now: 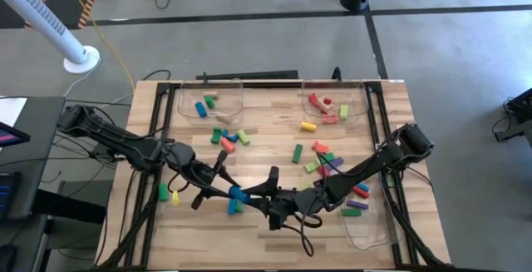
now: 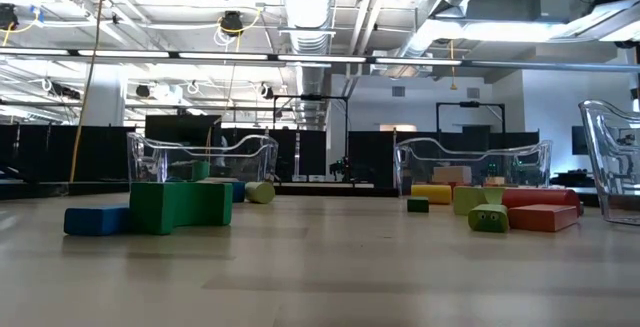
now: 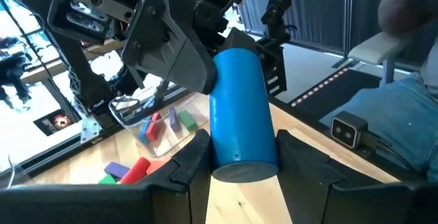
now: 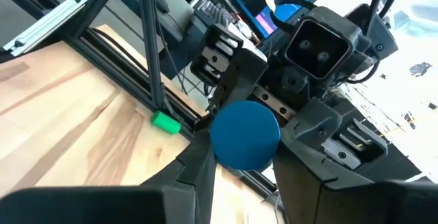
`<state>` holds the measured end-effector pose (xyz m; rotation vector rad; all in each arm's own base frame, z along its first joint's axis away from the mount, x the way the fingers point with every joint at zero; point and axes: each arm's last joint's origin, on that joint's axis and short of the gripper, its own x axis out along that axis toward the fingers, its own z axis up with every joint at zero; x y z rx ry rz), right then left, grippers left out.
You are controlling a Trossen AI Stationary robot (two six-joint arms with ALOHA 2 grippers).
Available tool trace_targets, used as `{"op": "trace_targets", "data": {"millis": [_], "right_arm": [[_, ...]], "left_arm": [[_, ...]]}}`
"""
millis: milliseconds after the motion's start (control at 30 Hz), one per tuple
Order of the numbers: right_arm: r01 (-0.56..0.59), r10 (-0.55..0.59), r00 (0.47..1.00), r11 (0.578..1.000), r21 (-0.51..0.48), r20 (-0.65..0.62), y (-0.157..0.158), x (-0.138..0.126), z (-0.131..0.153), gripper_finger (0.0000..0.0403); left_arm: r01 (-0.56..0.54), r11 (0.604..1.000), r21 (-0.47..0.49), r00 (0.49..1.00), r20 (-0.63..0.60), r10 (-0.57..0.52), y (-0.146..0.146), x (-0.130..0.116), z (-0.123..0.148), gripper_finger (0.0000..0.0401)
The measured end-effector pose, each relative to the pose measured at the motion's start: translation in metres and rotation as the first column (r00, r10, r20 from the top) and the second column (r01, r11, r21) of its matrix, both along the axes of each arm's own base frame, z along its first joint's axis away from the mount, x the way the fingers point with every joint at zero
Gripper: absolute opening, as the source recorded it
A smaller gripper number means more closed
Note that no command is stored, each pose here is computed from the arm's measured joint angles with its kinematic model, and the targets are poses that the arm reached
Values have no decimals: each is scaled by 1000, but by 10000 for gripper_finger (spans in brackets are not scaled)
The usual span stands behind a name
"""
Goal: Sort blocks by size
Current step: Put the blue cylinder block into the top left transparent bin
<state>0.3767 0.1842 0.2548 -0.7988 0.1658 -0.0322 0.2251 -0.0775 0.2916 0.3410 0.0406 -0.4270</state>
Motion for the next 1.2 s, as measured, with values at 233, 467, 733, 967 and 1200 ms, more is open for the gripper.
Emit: {"op": "trace_targets", "data": {"millis": [233, 467, 733, 967, 1200], "right_arm": [[-14, 10, 990, 999, -32, -140, 0, -2, -25, 139], [56, -57, 994, 998, -12, -94, -3, -1, -16, 147], [139, -142, 985, 990, -30, -98, 1, -6, -15, 161], [210, -208, 965, 978, -3, -161, 5, -14, -24, 164], [242, -230, 951, 970, 34, -206, 3, -16, -30, 163]], "left_arm": [[59, 998, -16, 991, 123, -57, -3, -8, 19, 134], [51, 999, 4, 991, 121, -51, -4, -13, 19, 124], [-150, 986, 71, 986, 90, 143, 6, -24, 20, 124], [-523, 836, 166, 852, 113, 511, 38, -42, 27, 124], [-743, 618, 259, 640, 5, 768, 97, -53, 18, 124]]}}
